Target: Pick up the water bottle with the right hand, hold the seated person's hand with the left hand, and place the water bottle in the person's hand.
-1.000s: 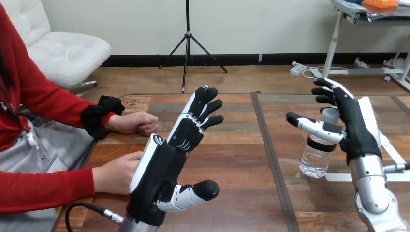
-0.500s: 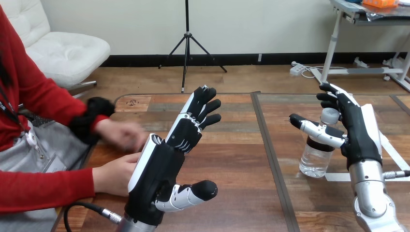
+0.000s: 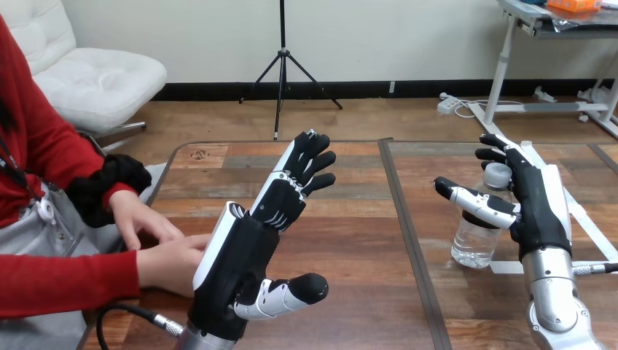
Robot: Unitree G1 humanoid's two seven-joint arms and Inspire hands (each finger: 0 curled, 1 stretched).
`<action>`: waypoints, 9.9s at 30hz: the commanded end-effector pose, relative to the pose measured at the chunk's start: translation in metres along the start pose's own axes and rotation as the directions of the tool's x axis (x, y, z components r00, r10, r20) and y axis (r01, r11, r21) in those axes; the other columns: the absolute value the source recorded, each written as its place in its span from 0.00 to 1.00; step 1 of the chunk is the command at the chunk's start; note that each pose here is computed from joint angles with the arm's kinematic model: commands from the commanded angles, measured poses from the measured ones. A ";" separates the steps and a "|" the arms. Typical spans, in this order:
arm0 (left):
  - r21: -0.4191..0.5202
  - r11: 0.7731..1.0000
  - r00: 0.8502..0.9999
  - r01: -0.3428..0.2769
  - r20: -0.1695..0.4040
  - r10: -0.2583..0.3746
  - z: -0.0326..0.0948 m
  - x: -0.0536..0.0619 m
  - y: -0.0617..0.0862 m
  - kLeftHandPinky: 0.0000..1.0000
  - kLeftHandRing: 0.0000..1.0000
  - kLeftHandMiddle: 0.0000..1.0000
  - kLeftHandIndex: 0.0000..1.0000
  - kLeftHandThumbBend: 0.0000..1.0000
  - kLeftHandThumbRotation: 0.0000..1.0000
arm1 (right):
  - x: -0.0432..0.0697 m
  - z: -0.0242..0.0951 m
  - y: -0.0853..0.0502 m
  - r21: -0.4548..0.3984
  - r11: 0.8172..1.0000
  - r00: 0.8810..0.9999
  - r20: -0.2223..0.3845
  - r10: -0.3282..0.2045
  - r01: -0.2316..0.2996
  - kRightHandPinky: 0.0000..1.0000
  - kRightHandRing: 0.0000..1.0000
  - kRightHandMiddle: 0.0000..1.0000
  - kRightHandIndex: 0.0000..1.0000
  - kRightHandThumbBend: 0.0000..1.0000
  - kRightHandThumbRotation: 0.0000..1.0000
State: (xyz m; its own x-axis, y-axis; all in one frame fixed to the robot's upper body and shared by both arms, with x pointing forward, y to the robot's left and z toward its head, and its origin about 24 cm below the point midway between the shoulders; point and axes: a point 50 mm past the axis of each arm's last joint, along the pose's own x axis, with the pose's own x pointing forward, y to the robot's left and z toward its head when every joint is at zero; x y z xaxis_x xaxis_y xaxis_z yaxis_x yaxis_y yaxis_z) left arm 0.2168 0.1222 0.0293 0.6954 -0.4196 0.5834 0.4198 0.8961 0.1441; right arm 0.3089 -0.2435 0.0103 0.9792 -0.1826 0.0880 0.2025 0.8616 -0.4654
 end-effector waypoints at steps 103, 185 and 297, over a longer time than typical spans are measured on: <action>0.035 0.999 0.996 0.004 0.085 -0.007 0.013 0.014 0.010 0.84 0.91 0.94 0.97 0.88 0.69 | -0.010 -0.008 0.045 0.269 0.943 0.957 -0.261 -0.126 0.197 0.54 0.58 0.62 0.62 0.86 0.01; 0.085 0.996 1.000 0.017 0.018 -0.019 0.012 0.009 0.019 0.84 0.90 0.93 0.94 0.92 0.70 | -0.010 0.007 0.047 0.330 0.916 0.970 -0.153 -0.188 0.229 0.37 0.41 0.43 0.43 0.82 0.00; 0.689 0.478 0.820 0.544 -0.556 -0.132 0.064 0.034 0.140 0.70 0.84 0.89 0.92 1.00 0.46 | -0.016 0.051 0.077 0.561 0.828 0.986 0.139 -0.096 0.002 0.44 0.45 0.48 0.46 0.77 0.00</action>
State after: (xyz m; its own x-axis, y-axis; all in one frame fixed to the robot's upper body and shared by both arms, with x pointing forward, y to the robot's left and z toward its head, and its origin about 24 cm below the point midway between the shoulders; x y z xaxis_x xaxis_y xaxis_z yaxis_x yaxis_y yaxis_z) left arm 0.2536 0.2441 0.1002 0.8556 -0.5176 -0.0089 0.2271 0.3598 0.9050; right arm 0.2940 -0.1525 -0.0123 0.9746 -0.1972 0.1057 0.1906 0.9792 0.0698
